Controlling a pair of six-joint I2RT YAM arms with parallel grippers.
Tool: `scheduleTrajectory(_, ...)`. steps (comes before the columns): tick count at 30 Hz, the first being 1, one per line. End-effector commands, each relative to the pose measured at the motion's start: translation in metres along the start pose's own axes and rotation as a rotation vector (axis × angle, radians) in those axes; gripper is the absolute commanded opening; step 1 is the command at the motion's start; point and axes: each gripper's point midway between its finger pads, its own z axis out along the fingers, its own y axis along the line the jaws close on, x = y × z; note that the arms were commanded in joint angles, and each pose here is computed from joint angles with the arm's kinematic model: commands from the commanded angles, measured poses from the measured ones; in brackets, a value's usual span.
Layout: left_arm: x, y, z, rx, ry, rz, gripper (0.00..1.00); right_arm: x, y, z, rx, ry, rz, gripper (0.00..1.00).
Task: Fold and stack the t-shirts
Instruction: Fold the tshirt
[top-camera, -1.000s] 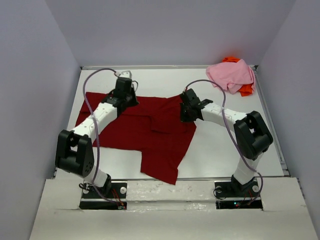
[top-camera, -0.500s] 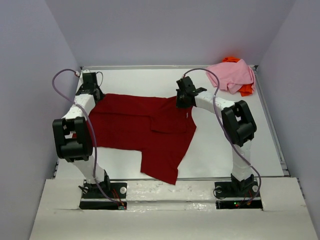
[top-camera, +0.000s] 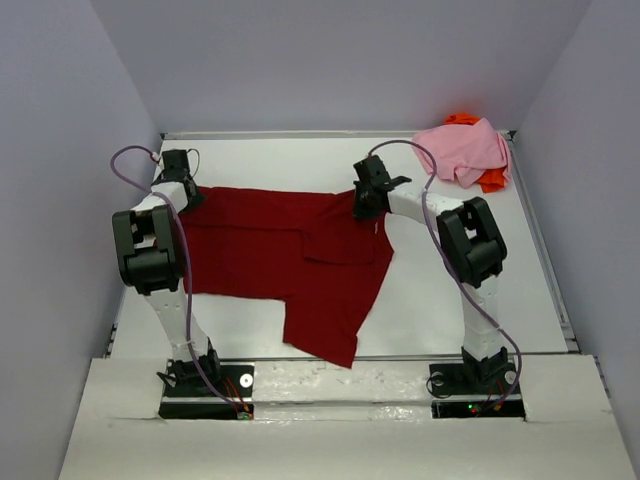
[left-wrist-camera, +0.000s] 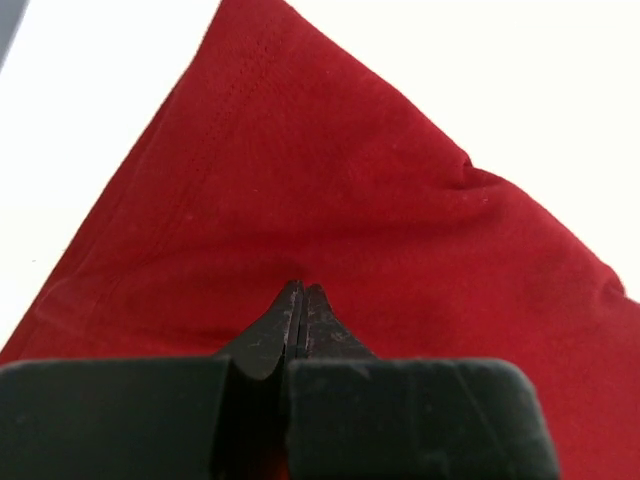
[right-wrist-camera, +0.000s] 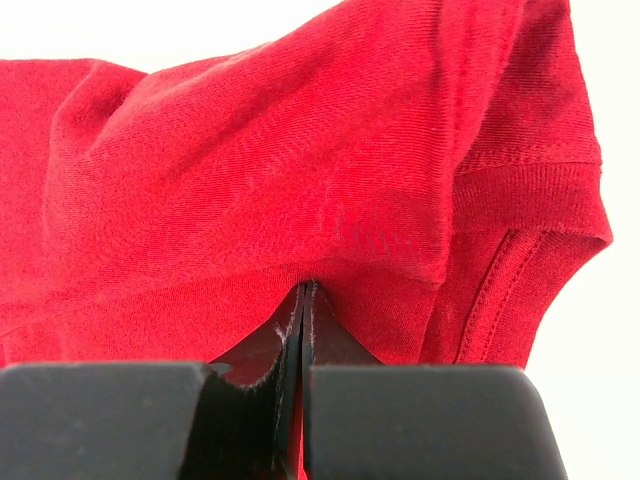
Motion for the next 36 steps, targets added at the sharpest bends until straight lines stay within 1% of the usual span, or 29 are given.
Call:
scheduleTrajectory(1, -0.011, -0.003, 0.005, 0.008, -0.021, 0.012, 0.00, 0.009, -0.050, 0.020, 0.117, 0.057, 0.031, 0.00)
scheduleTrajectory(4, 0.003, -0.010, 0.011, 0.054, 0.020, 0.017, 0.00, 0.003, -0.074, 0.022, 0.144, 0.058, 0.048, 0.00)
scheduleTrajectory(8, 0.012, -0.014, 0.010, 0.087, 0.039, 0.015, 0.00, -0.012, -0.096, 0.025, 0.161, 0.047, 0.039, 0.00)
scheduleTrajectory(10, 0.015, -0.020, 0.009, 0.121, 0.053, 0.023, 0.00, -0.022, -0.100, 0.027, 0.167, 0.031, 0.010, 0.00)
scheduleTrajectory(11, 0.017, -0.027, 0.007, 0.170, 0.066, 0.031, 0.00, -0.024, -0.100, 0.028, 0.167, 0.028, -0.010, 0.00)
scheduleTrajectory(15, 0.025, -0.034, 0.011, 0.189, 0.086, 0.051, 0.00, -0.042, -0.099, 0.035, 0.156, 0.004, -0.052, 0.00)
scheduleTrajectory(19, 0.029, -0.039, 0.021, 0.200, 0.103, 0.054, 0.00, -0.046, -0.104, 0.045, 0.165, 0.003, -0.063, 0.00)
scheduleTrajectory(22, 0.023, -0.043, 0.027, 0.200, 0.095, 0.065, 0.00, -0.054, -0.107, 0.050, 0.168, -0.009, -0.055, 0.00)
scheduleTrajectory(26, 0.015, -0.047, 0.037, 0.195, 0.122, 0.072, 0.00, -0.061, -0.110, 0.058, 0.169, -0.011, -0.046, 0.00)
scheduleTrajectory(27, 0.011, -0.051, 0.041, 0.197, 0.129, 0.074, 0.00, -0.072, -0.111, 0.057, 0.164, -0.029, -0.041, 0.00)
scheduleTrajectory(29, 0.007, -0.053, 0.045, 0.198, 0.129, 0.077, 0.00, -0.071, -0.112, 0.065, 0.168, -0.014, -0.047, 0.00)
scheduleTrajectory(30, 0.003, -0.056, 0.048, 0.201, 0.128, 0.080, 0.00, -0.082, -0.109, 0.064, 0.163, -0.037, -0.057, 0.00)
scheduleTrajectory(31, 0.001, -0.056, 0.050, 0.201, 0.128, 0.082, 0.00, -0.085, -0.108, 0.066, 0.162, -0.040, -0.060, 0.00)
scheduleTrajectory(32, -0.002, -0.058, 0.052, 0.204, 0.125, 0.083, 0.00, -0.081, -0.110, 0.073, 0.170, -0.025, -0.069, 0.00)
scheduleTrajectory(34, -0.006, -0.063, 0.056, 0.214, 0.124, 0.089, 0.00, -0.095, -0.107, 0.074, 0.170, -0.055, -0.081, 0.00)
scheduleTrajectory(36, -0.013, -0.065, 0.060, 0.212, 0.117, 0.091, 0.00, -0.098, -0.110, 0.080, 0.184, -0.060, -0.091, 0.00)
